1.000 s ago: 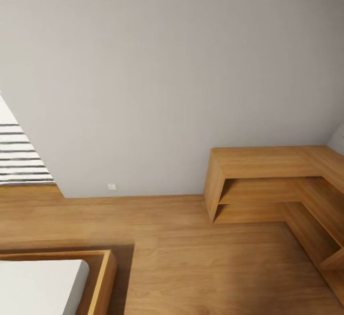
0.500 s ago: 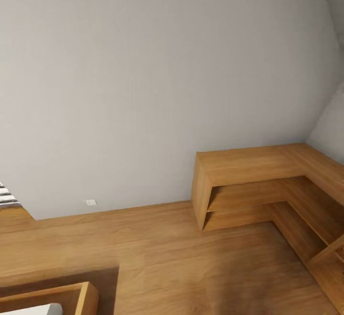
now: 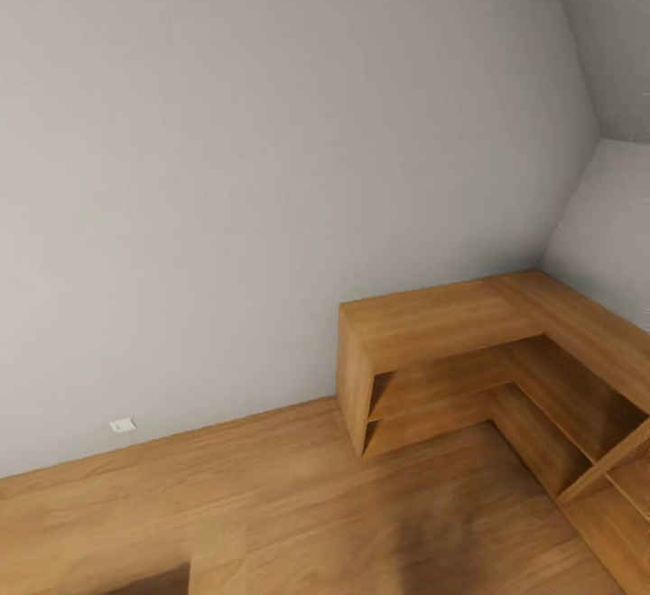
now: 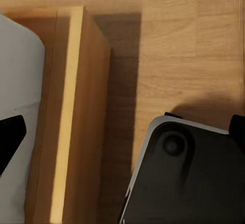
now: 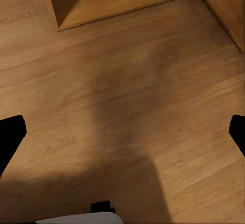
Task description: In the bedroom, organize the workspace by keeping the computer under the desk, ensuring the monitor is on the desk, placing the keyboard on the desk next to the monitor, placing the mouse on the desk next to the keyboard, moving the folder from the swivel chair onto the desk next to the mouse, stacking the notebook on top of the folder with the pen on top of the notebook, and positioning the swivel chair next to the desk.
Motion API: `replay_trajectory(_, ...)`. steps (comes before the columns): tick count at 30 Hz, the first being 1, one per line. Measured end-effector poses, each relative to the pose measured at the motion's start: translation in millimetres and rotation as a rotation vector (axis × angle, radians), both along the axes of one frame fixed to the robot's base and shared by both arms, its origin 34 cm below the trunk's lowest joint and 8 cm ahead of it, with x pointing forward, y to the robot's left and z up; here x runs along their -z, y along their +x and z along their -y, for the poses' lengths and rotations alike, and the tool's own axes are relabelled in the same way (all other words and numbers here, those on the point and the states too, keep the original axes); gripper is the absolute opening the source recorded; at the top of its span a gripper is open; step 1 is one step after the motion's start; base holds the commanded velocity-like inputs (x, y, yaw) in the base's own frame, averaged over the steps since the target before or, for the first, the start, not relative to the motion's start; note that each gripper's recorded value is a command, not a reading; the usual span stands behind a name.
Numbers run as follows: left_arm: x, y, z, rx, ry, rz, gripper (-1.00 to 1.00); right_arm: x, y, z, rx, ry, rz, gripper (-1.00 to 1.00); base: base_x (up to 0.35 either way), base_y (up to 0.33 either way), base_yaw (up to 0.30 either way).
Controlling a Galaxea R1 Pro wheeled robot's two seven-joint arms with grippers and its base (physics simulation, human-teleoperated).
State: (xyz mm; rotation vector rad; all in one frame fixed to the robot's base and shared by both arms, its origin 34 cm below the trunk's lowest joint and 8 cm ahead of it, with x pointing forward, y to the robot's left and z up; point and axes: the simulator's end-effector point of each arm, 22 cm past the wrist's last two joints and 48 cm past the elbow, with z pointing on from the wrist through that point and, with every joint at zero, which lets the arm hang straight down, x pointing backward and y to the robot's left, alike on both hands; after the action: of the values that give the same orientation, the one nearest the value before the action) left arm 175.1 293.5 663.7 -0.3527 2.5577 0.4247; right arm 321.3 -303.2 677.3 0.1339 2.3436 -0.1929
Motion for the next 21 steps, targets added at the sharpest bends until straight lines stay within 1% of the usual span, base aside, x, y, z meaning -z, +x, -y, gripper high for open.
replay_trajectory(11, 0.0, 3.0, 0.5, 0.001, -0.002, 0.005, 1.00, -2.8, 4.2, 1.0, 0.000, -0.001, 0.013, 1.00, 0.322, 0.000, -0.191)
replay_trajectory(15, 1.6, 2.2, 1.1, 0.004, -0.004, -0.006, 1.00, -3.7, 5.9, 1.1, 0.000, -0.002, 0.017, 1.00, 0.156, 0.000, -0.187)
replay_trajectory(21, 2.1, 3.2, 1.6, 0.007, -0.005, -0.009, 1.00, -5.1, 8.1, 1.2, 0.000, -0.002, 0.023, 1.00, 0.053, 0.000, -0.186)
